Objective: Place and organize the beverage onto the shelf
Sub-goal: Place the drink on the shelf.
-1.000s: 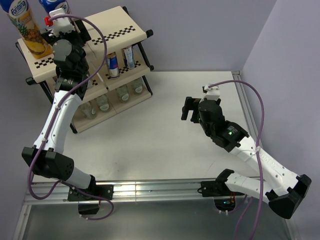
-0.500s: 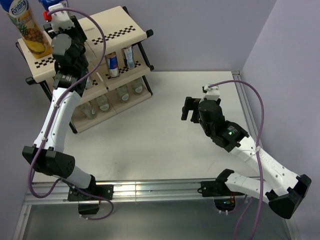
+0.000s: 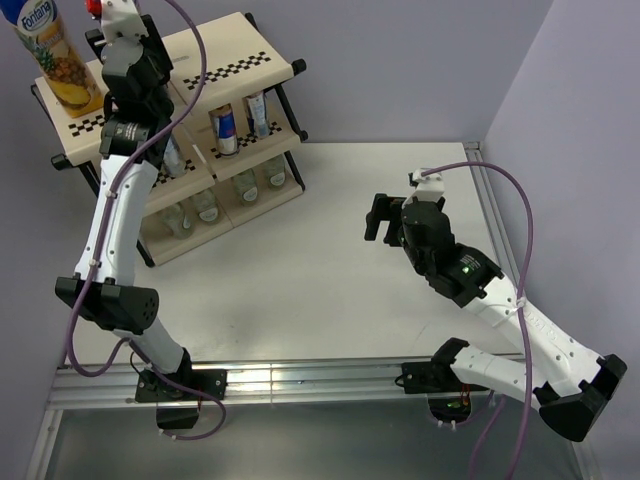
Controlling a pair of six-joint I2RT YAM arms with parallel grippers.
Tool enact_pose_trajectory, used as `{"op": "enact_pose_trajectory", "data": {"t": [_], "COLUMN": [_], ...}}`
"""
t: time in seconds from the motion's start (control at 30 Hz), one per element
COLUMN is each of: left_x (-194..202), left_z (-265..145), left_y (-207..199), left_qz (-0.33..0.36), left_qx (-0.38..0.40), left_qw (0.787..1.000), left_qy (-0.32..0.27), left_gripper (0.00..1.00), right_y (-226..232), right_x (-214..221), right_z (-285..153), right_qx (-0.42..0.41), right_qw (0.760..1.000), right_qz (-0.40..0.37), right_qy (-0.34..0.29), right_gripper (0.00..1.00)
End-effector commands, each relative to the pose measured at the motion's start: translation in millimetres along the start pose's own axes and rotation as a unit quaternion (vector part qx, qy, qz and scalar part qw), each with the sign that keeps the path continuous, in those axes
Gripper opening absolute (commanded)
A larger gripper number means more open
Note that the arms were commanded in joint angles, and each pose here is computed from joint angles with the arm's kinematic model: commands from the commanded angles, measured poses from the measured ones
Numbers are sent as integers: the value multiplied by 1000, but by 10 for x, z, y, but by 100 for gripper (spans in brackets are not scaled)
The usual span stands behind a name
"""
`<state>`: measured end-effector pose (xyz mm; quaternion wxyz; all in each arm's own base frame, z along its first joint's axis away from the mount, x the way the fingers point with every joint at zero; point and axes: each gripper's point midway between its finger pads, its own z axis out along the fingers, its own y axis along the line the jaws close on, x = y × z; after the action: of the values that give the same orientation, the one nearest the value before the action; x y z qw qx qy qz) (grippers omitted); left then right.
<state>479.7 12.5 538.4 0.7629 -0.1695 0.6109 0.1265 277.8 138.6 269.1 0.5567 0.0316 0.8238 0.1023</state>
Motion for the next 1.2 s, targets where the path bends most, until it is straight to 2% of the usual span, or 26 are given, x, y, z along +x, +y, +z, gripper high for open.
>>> {"op": "enact_pose_trajectory", "data": {"t": [0.0,0.07,0.33,0.63,1.17], "left_x": [13,51,364,545,586], "left_z": [35,48,174,219,271], "left_y": [68,60,30,51,301], "left_qz": [13,-1,32,43,64], "left_qx": [1,2,7,2,-34], "left_qw": [1000,1000,998,996,994], "left_qy": [16,20,56,74,78], "left_gripper": [31,31,35,54,53], "right_y": [-4,-10,-4,-4,-17], "right_x": [-69,-65,-69,-83,-65], "right_z": [-21,-14,0,-5,-13], "right_qx": [-4,-3,-2,-3,-2], "right_qw": [1000,1000,1000,1000,1000], "right_qz": [2,1,-4,-7,-7], "right_qy": [-14,-14,-13,-15,-13], "right_gripper": [100,100,100,100,100]}}
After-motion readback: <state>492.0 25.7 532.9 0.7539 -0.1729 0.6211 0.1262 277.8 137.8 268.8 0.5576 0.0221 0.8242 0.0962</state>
